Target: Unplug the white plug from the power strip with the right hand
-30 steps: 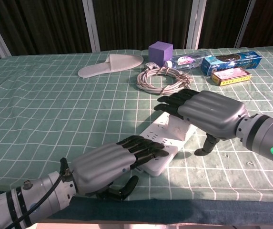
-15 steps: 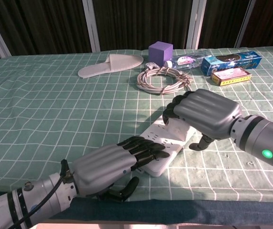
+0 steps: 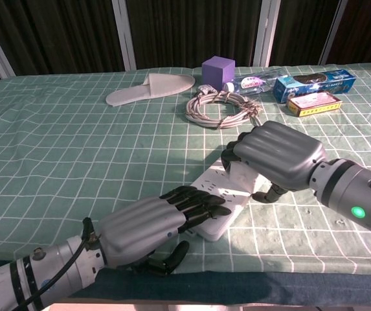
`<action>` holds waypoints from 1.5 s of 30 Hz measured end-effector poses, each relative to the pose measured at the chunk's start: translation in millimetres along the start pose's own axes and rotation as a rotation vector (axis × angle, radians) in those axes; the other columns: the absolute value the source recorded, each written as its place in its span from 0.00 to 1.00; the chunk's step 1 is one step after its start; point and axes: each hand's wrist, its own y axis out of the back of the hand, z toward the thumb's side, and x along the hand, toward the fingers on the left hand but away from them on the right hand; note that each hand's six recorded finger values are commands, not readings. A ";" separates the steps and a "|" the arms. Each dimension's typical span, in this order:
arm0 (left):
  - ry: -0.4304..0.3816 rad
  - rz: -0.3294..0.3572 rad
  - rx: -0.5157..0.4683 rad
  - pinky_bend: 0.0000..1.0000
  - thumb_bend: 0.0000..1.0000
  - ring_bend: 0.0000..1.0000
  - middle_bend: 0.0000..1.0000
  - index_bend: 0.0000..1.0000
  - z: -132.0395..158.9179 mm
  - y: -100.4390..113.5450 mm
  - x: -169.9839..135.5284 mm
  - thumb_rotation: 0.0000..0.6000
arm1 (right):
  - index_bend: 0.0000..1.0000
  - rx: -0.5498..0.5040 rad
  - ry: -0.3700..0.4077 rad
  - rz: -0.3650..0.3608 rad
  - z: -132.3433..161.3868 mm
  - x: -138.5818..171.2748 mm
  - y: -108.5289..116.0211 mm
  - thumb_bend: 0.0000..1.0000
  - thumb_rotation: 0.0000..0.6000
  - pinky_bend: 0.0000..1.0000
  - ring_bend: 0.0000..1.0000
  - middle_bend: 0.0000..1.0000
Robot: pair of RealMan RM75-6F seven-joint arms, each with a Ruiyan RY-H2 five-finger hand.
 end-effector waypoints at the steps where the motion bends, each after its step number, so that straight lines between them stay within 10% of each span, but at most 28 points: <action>1: 0.000 0.000 -0.001 0.02 0.73 0.00 0.01 0.00 -0.1 -0.1 -0.1 1.00 | 0.62 0.001 0.000 -0.001 0.3 -0.2 0.0 0.38 1.00 0.48 0.38 0.45; 45: -0.029 -0.034 0.056 0.02 0.73 0.00 0.02 0.00 9.7 -19.4 0.8 1.00 | 0.78 -0.164 -0.026 0.040 -13.3 7.8 16.5 0.39 1.00 0.55 0.50 0.57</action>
